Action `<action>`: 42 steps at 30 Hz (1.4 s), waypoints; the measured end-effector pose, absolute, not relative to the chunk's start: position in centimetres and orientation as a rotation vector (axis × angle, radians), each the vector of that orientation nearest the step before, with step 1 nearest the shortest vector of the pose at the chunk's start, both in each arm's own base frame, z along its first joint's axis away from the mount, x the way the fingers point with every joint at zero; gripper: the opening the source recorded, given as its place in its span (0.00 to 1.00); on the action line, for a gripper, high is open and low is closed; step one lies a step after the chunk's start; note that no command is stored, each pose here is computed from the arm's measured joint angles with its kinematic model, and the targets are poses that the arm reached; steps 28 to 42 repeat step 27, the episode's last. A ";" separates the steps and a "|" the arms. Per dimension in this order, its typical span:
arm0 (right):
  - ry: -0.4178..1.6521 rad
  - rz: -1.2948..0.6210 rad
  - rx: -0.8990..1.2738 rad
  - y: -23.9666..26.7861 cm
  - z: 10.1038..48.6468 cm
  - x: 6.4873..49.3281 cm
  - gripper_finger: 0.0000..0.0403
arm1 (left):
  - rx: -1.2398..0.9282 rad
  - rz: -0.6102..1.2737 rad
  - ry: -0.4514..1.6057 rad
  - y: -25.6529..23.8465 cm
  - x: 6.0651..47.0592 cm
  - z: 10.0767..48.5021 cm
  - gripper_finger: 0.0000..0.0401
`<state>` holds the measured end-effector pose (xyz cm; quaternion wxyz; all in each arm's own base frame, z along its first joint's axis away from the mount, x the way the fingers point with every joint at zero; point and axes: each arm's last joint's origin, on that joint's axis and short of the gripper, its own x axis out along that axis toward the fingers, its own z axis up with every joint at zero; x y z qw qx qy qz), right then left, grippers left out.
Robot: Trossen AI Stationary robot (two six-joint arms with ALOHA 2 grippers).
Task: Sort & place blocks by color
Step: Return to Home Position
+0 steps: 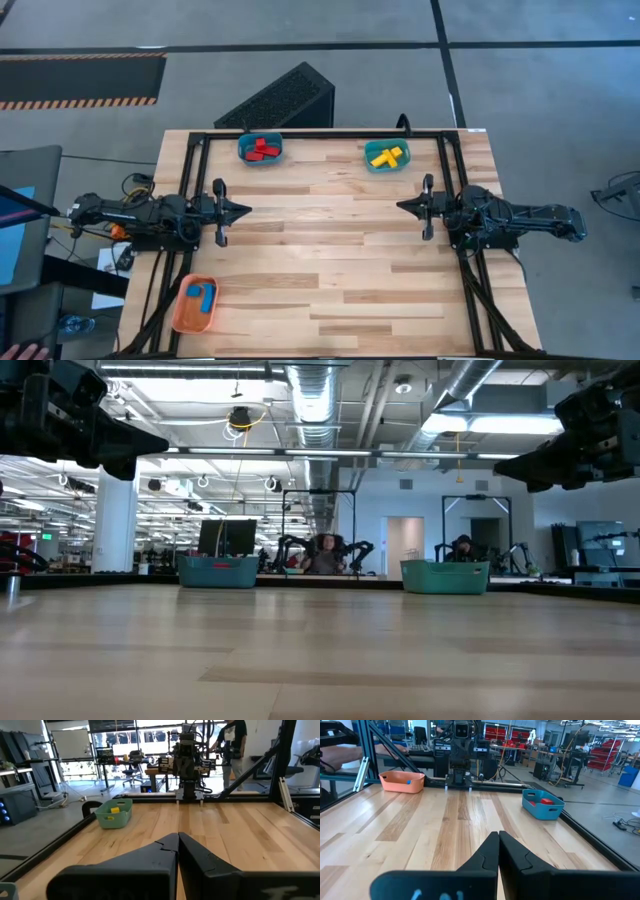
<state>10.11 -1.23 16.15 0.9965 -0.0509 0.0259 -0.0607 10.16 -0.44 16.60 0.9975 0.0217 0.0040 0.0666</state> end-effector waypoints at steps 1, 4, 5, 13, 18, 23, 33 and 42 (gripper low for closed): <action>0.052 -0.121 -0.102 -1.2 16.1 10.1 0.05 | 0.040 0.134 0.008 -0.4 10.2 16.6 0.00; 0.052 -0.121 -0.102 -1.2 16.1 10.1 0.05 | 0.038 0.133 0.008 -0.4 10.2 16.6 0.00; 0.052 -0.121 -0.102 -1.2 16.1 10.1 0.05 | 0.041 0.134 0.008 -0.4 10.2 16.6 0.00; 0.052 -0.121 -0.102 -1.2 16.1 10.1 0.05 | 0.039 0.134 0.008 -0.4 10.2 16.6 0.00; 0.052 -0.121 -0.102 -1.2 16.1 10.1 0.05 | 0.040 0.133 0.008 -0.4 10.2 16.6 0.00; 0.052 -0.121 -0.102 -1.2 16.1 10.1 0.05 | 0.046 0.133 0.008 -0.4 10.2 16.6 0.00; 0.052 -0.121 -0.102 -1.2 16.1 10.1 0.05 | 0.040 0.133 0.008 -0.4 10.2 16.6 0.00; 0.052 -0.121 -0.102 -1.2 16.1 10.1 0.05 | 0.040 0.133 0.008 -0.4 10.2 16.6 0.00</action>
